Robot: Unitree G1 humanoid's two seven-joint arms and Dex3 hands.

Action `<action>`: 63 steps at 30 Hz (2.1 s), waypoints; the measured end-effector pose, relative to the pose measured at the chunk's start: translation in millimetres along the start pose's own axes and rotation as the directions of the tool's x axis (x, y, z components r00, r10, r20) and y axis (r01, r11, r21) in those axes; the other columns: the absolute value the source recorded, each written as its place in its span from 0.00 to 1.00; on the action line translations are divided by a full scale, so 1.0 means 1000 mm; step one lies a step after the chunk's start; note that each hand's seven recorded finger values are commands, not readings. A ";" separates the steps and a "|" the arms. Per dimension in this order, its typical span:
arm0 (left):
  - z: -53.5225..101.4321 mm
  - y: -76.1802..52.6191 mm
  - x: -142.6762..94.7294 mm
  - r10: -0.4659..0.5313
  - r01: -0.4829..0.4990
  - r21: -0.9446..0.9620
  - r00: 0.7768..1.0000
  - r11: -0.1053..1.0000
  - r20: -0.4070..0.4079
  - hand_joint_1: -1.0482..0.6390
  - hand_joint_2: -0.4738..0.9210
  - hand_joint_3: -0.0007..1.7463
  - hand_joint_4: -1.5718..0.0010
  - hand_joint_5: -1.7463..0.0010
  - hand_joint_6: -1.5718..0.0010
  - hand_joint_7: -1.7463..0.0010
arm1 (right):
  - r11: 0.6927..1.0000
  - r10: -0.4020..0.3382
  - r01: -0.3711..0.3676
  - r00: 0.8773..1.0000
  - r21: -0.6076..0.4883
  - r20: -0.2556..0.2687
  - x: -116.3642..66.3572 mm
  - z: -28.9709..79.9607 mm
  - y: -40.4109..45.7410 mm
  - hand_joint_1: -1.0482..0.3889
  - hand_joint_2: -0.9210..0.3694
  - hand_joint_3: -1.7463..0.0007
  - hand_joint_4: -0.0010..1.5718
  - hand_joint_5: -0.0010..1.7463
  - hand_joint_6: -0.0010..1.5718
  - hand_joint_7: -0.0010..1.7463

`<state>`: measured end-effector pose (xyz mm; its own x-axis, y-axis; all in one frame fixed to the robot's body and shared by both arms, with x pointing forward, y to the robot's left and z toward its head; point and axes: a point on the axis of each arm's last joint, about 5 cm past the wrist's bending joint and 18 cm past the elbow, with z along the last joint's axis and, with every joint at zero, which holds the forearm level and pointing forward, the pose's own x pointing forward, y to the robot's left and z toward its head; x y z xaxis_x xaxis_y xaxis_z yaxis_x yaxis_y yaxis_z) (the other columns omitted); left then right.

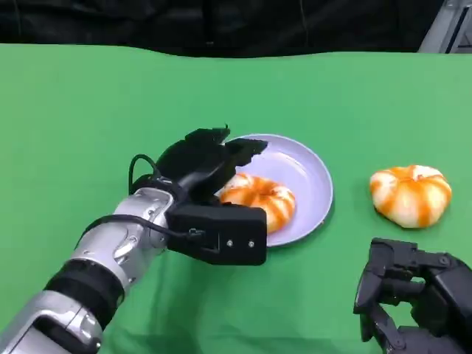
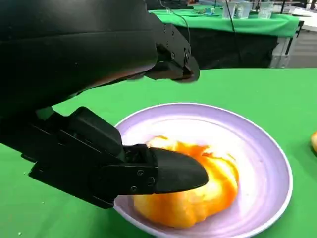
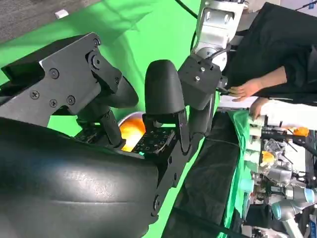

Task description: Grasp the bread from the table and place it into the plate.

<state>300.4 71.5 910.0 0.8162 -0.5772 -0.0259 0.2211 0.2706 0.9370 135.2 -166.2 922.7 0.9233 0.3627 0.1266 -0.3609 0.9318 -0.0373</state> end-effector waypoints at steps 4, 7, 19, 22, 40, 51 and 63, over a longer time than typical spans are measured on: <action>0.000 -0.001 -0.001 -0.008 0.008 -0.001 1.000 1.000 -0.006 0.04 1.00 0.40 1.00 1.00 0.87 1.00 | 1.000 0.000 0.000 1.000 0.000 0.000 0.000 0.000 0.0000 0.72 0.31 0.31 0.52 0.98 0.52 0.82; 0.000 0.000 -0.001 -0.008 0.008 0.000 1.000 1.000 -0.006 0.04 1.00 0.40 1.00 1.00 0.87 1.00 | 1.000 0.000 0.000 1.000 0.000 0.000 0.000 0.000 0.0000 0.72 0.32 0.31 0.52 0.98 0.52 0.82; 0.001 0.006 -0.005 -0.023 0.022 -0.040 1.000 0.999 -0.002 0.00 1.00 0.48 1.00 1.00 1.00 1.00 | 1.000 -0.001 0.001 1.000 -0.004 0.002 0.000 0.000 -0.0001 0.73 0.30 0.31 0.52 0.98 0.52 0.82; -0.003 0.009 -0.015 0.012 -0.011 -0.126 1.000 0.992 0.000 0.00 1.00 0.50 1.00 1.00 1.00 1.00 | 1.000 0.000 0.000 1.000 -0.005 0.007 0.001 0.000 -0.0002 0.75 0.29 0.32 0.51 0.98 0.52 0.82; -0.017 0.023 -0.036 0.079 -0.079 -0.211 0.997 0.974 -0.006 0.00 1.00 0.50 1.00 1.00 1.00 1.00 | 1.000 -0.003 0.003 1.000 -0.006 0.007 0.001 0.001 -0.0013 0.75 0.28 0.32 0.51 0.99 0.51 0.83; -0.019 0.029 -0.043 0.094 -0.088 -0.287 0.996 0.954 0.007 0.00 1.00 0.49 1.00 1.00 0.99 1.00 | 1.000 -0.003 0.003 1.000 0.000 -0.004 0.001 0.000 -0.0008 0.74 0.28 0.31 0.50 1.00 0.50 0.84; -0.021 0.033 -0.067 0.154 -0.138 -0.428 0.988 0.893 0.003 0.06 1.00 0.41 1.00 1.00 0.93 0.99 | 1.000 -0.004 0.004 1.000 0.004 -0.004 0.000 0.000 0.0010 0.74 0.27 0.32 0.50 1.00 0.50 0.84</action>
<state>264.3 135.9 935.5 0.8388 -0.5310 0.1199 0.3132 0.6509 0.6916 135.0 -165.1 923.2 0.9252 0.3592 0.1223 -0.3579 0.9332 -0.0334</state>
